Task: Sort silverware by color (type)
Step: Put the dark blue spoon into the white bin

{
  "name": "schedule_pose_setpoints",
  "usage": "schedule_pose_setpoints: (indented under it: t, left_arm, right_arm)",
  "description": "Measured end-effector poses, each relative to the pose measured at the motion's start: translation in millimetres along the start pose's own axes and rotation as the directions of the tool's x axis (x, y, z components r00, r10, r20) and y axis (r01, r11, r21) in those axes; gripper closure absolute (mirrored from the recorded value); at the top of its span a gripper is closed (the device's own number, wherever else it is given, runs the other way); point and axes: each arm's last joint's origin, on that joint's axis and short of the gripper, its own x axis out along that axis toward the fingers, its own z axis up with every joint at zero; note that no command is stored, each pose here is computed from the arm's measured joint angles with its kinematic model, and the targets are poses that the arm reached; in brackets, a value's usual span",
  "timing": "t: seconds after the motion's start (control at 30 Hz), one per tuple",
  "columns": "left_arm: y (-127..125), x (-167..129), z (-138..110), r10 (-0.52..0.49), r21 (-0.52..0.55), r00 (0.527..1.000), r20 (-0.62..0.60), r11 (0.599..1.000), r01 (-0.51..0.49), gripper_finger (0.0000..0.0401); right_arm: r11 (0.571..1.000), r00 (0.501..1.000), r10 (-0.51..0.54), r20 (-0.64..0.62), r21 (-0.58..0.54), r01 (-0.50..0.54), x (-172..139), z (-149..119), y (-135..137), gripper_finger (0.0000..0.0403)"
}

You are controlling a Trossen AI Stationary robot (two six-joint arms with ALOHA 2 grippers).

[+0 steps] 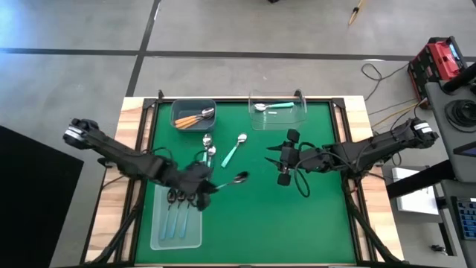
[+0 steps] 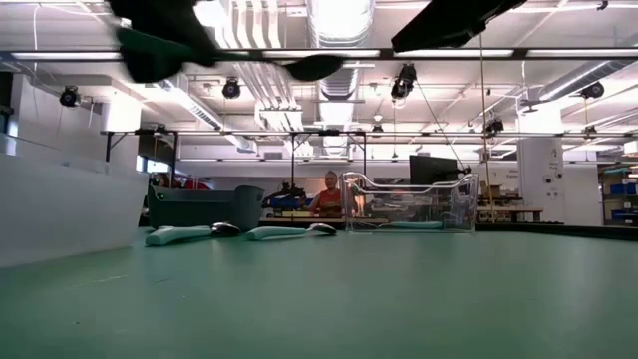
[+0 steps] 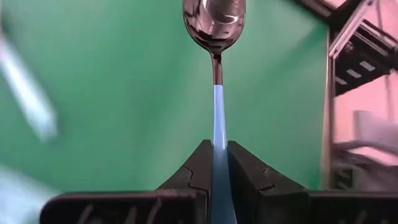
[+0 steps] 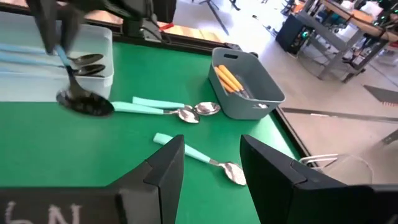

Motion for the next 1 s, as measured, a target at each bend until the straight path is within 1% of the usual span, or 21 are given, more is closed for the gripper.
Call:
schedule_pose_setpoints:
  t: [0.07, 0.13, 0.2, 0.27, 0.4, 0.47, 0.53, 0.57, 0.63, 0.73, 0.8, 0.87, 0.93, 1.0]
  left_arm:
    - [-1, -18, -12, 0.007, -0.130, 0.997, -0.078, 0.991, -0.017, 0.0387]
    - [-4, -34, -23, -0.002, -0.231, 0.992, -0.128, 0.973, -0.028, 0.0387]
    - [-7, -47, -32, -0.023, -0.314, 0.987, -0.161, 0.949, -0.029, 0.0387]
    - [-14, -58, -38, -0.078, -0.370, 0.980, -0.183, 0.929, 0.005, 0.0386]
    - [-25, -72, -53, -0.149, -0.433, 0.963, -0.225, 0.901, 0.039, 0.0386]
    - [-32, -79, -60, -0.178, -0.432, 0.948, -0.263, 0.900, 0.049, 0.0385]
    - [-42, -85, -66, -0.219, -0.422, 0.923, -0.317, 0.904, 0.070, 0.0385]
    - [-45, -88, -70, -0.216, -0.412, 0.912, -0.348, 0.910, 0.058, 0.0385]
    - [-47, -95, -75, -0.163, -0.396, 0.899, -0.406, 0.918, -0.013, 0.0385]
    - [-49, -107, -79, -0.049, -0.399, 0.879, -0.475, 0.902, -0.165, 0.0384]
    - [-49, -115, -81, 0.047, -0.388, 0.857, -0.514, 0.878, -0.281, 0.0384]
    - [-52, -121, -80, 0.109, -0.391, 0.839, -0.534, 0.848, -0.359, 0.0384]
    - [-53, -125, -79, 0.196, -0.382, 0.815, -0.545, 0.807, -0.450, 0.0384]
    - [-56, -125, -78, 0.258, -0.373, 0.796, -0.548, 0.776, -0.509, 0.0384]
  right_arm:
    - [1.000, 1.000, -0.011, 0.002, -0.003, 0.011, 1, 0, -3, 0.0255]
    - [1.000, 1.000, -0.022, -0.001, 0.001, 0.022, 3, 0, -6, 0.0255]
    - [0.999, 0.999, -0.035, 0.006, 0.010, 0.035, 4, 1, -9, 0.0255]
    - [0.999, 0.999, -0.047, 0.006, 0.012, 0.047, 6, 1, -12, 0.0255]
    - [0.998, 0.998, -0.061, 0.000, 0.011, 0.061, 9, 0, -15, 0.0255]
    - [0.998, 0.998, -0.064, 0.000, 0.011, 0.064, 9, 0, -16, 0.0255]
    - [0.998, 0.998, -0.063, 0.000, 0.010, 0.063, 9, 0, -16, 0.0255]
    - [0.998, 0.998, -0.062, 0.000, 0.008, 0.062, 9, 0, -16, 0.0255]
    - [0.998, 0.998, -0.062, 0.000, 0.005, 0.062, 9, 0, -16, 0.0255]
    - [0.998, 0.998, -0.062, 0.000, 0.005, 0.062, 9, 0, -16, 0.0255]
    - [0.998, 0.998, -0.062, 0.000, 0.007, 0.062, 9, 0, -16, 0.0255]
    - [0.998, 0.998, -0.062, -0.001, 0.011, 0.062, 9, 0, -16, 0.0255]
    - [0.998, 0.998, -0.062, -0.001, 0.012, 0.062, 9, 0, -16, 0.0255]
    - [0.998, 0.998, -0.062, -0.001, 0.012, 0.062, 9, 0, -16, 0.0255]
